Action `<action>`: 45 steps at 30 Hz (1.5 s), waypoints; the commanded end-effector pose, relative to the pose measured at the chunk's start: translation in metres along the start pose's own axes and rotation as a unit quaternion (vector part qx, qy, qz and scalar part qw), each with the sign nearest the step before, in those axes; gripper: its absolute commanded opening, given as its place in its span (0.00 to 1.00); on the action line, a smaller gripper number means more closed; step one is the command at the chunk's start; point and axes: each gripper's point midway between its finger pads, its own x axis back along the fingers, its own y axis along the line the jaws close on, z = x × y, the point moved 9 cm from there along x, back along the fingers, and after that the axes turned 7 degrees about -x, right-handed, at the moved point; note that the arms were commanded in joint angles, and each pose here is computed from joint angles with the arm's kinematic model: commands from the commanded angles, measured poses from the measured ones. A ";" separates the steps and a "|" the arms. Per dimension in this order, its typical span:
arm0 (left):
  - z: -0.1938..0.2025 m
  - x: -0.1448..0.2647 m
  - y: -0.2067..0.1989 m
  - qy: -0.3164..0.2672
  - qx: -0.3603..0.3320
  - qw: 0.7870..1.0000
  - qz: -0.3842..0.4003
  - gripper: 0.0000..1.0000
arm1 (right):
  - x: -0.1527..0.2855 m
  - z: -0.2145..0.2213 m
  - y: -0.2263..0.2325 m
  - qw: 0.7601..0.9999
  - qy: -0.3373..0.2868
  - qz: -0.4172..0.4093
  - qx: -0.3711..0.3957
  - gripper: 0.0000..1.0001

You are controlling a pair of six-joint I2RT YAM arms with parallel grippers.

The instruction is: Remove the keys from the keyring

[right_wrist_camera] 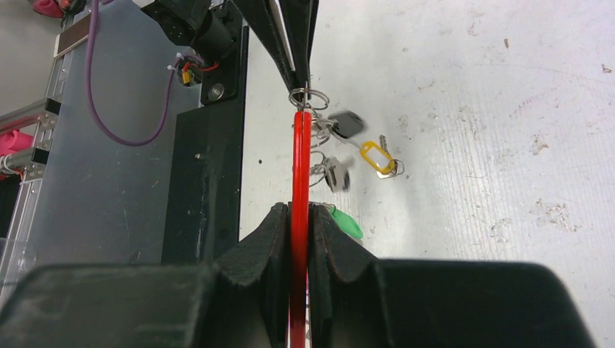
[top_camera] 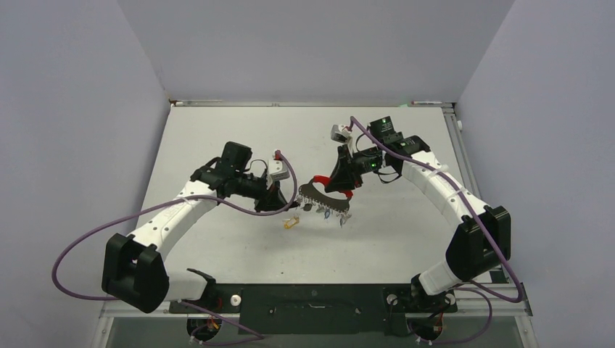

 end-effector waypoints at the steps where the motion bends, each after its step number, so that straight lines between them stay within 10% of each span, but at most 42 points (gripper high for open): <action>1: -0.024 0.010 0.008 -0.020 -0.031 0.999 -0.025 0.00 | 0.004 -0.019 0.016 0.997 -0.023 -0.025 0.066 0.05; 11: -0.016 0.007 0.023 -0.093 -0.029 0.995 -0.016 0.50 | 0.002 -0.021 0.026 0.997 -0.016 -0.036 0.072 0.05; 45: -0.003 -0.022 0.015 -0.152 -0.031 0.986 0.066 0.61 | -0.019 -0.028 0.040 0.994 0.009 -0.067 0.080 0.05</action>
